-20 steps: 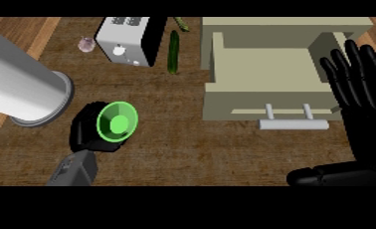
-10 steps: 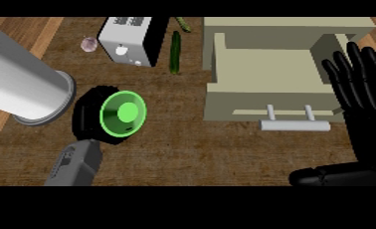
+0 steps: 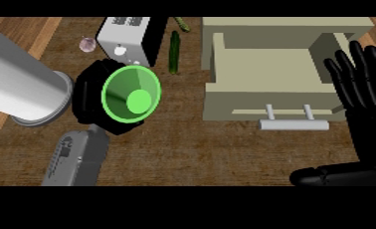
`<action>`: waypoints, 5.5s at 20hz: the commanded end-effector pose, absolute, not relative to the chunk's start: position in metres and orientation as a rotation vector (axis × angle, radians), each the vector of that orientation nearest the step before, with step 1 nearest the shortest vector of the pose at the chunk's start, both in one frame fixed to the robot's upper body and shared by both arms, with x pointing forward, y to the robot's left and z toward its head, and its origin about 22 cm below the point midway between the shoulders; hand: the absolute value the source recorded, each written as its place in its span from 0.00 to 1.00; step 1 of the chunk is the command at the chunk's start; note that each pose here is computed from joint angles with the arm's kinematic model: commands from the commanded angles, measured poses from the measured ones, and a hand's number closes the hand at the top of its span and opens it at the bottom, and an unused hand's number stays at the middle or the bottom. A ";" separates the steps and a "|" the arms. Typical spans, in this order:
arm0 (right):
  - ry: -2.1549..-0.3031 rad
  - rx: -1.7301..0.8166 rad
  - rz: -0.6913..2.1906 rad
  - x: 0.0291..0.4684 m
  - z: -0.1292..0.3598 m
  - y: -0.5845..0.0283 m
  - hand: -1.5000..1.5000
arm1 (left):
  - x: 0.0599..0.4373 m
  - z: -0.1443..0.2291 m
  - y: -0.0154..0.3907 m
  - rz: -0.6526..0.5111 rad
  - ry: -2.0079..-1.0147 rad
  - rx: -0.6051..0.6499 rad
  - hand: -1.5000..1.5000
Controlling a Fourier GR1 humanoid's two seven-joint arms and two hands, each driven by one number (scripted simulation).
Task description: Pick up the cup, place it into the drawer and close the drawer
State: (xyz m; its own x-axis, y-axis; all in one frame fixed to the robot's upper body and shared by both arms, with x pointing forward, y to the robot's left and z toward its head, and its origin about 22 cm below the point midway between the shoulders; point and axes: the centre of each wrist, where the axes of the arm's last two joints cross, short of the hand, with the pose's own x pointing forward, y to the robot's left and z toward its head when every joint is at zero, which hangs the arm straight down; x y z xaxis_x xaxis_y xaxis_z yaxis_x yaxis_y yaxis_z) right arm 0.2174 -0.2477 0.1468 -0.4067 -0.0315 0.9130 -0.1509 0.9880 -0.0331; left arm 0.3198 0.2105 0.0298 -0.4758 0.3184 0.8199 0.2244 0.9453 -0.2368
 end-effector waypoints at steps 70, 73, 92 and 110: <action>-2.032 0.302 0.153 0.232 0.149 -0.242 0.00 | 0.426 0.134 0.010 -0.249 -1.929 -0.140 0.00; -1.999 0.334 0.143 0.240 0.142 -0.249 0.00 | 0.423 0.149 0.003 -0.192 -1.985 -0.213 0.00; -1.898 0.084 0.578 0.211 0.153 -0.277 1.00 | 0.398 0.119 0.116 0.105 -1.912 -0.278 0.00; -1.765 -0.327 1.111 0.244 0.104 -0.237 1.00 | 0.312 0.082 0.264 0.159 -1.882 -0.263 0.00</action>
State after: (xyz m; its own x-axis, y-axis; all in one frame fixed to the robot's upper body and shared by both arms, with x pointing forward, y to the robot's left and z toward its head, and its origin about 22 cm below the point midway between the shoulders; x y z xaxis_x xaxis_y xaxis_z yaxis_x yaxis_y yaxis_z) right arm 0.2372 -0.2471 0.1135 -0.4386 0.5542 0.7075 -0.2731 0.6678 -0.6924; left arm 0.3293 0.2360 0.0910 -0.3076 0.2688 0.9127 0.1037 0.9630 -0.2487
